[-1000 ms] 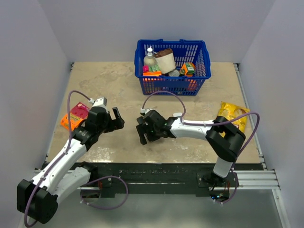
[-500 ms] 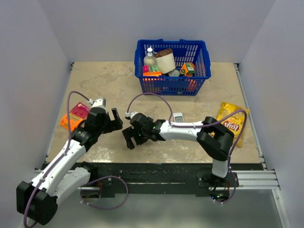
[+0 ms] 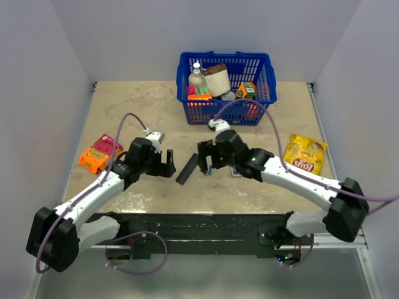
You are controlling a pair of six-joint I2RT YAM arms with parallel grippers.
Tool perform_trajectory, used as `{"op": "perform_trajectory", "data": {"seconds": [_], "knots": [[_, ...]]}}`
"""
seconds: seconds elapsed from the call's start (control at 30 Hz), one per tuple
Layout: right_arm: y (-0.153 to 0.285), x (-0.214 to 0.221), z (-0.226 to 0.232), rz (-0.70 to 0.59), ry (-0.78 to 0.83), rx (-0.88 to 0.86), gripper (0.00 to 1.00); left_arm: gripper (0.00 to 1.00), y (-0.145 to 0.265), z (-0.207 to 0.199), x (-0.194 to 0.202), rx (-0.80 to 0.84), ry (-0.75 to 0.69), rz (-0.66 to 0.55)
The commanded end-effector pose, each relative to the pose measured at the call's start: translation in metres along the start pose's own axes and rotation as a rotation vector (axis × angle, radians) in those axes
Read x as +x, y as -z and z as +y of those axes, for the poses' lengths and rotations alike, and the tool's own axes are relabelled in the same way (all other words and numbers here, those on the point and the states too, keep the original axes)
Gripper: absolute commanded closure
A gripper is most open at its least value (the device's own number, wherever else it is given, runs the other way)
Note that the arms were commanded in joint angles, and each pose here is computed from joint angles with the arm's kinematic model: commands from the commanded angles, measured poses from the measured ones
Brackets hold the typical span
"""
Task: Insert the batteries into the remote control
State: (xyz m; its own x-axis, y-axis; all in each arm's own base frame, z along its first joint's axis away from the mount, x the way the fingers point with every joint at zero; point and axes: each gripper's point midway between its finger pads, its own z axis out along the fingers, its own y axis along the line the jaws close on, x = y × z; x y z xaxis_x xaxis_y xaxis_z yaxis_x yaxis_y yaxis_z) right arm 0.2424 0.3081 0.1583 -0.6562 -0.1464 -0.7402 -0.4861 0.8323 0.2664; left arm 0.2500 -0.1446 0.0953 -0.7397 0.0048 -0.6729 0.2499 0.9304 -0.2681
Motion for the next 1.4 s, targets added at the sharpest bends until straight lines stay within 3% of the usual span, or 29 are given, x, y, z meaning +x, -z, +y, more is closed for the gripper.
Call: {"op": "perform_trajectory", "data": {"seconds": [0.0,0.23,0.43,0.63,0.93,1.1,1.13,1.17,1.37], "knots": [[0.022,0.006,-0.06,-0.019,-0.046,0.138,0.11,0.01,-0.015,-0.032,-0.002,0.117,-0.145,0.031],[0.04,0.001,-0.086,-0.054,-0.067,0.199,0.11,0.02,-0.043,-0.058,0.026,0.09,-0.298,0.171],[0.045,0.005,-0.088,-0.064,-0.085,0.203,0.11,0.15,-0.062,-0.061,0.037,0.058,-0.328,0.238],[0.05,0.008,-0.092,-0.072,-0.087,0.216,0.11,0.19,-0.078,-0.062,0.048,0.017,-0.375,0.287],[0.054,0.008,-0.093,-0.078,-0.096,0.224,0.11,0.4,-0.083,-0.053,0.065,-0.021,-0.386,0.361],[0.053,0.008,-0.091,-0.069,-0.087,0.213,0.11,0.6,-0.075,-0.039,0.073,-0.078,-0.403,0.405],[0.052,0.008,-0.091,-0.065,-0.077,0.211,0.11,0.7,-0.073,-0.037,0.072,-0.087,-0.403,0.404],[0.052,0.006,-0.089,-0.065,-0.073,0.204,0.1,0.74,-0.071,-0.036,0.071,-0.095,-0.404,0.402],[0.054,-0.011,-0.082,-0.107,-0.019,0.168,0.09,0.8,-0.047,-0.055,0.025,-0.034,-0.44,0.257]]}}
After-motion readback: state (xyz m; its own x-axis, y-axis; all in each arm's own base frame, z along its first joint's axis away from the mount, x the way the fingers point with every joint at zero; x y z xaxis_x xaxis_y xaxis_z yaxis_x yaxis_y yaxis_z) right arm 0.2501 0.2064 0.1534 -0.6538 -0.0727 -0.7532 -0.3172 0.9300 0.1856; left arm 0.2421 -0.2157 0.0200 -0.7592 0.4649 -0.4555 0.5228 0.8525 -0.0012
